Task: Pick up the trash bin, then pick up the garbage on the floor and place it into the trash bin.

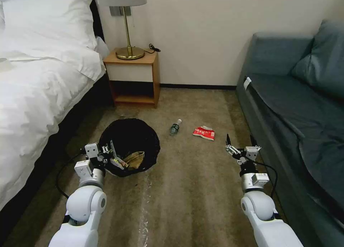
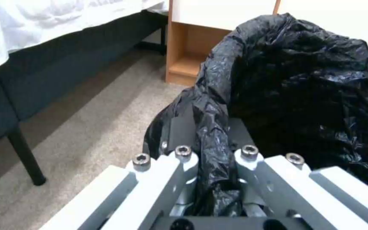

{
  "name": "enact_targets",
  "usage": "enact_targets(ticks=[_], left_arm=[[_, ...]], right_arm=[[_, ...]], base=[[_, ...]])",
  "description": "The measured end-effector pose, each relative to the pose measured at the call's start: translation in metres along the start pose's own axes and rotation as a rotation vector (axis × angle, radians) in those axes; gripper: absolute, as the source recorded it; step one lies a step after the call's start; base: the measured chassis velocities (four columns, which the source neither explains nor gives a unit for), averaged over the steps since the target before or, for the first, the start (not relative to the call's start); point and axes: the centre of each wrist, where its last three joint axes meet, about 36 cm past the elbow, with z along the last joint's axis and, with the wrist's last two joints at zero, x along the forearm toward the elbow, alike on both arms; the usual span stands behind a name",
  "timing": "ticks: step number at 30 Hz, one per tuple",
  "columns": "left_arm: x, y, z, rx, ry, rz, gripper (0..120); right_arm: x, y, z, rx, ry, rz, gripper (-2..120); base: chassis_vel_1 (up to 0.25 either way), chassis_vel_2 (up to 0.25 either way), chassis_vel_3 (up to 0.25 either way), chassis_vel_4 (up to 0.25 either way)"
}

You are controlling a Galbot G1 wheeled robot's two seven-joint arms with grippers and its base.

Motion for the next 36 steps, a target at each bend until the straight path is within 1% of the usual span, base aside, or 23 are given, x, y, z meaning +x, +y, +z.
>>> enact_targets(ticks=[19,36], left_arm=[[0.0006,-0.0008,0.0016,0.005,0.001,0.002,4],[0.0022,0.0018,0.0029,0.006,-0.002,-0.008,4]], right_arm=[[0.0035,-0.0039,0.0017,0.002,-0.001,0.004,100],[0.0099,-0.001,0.0055,-0.006,0.001,-0.005,100]], base=[[-0.019,0.017,0.019,-0.017],[-0.043,0.041,0.038,-0.038]])
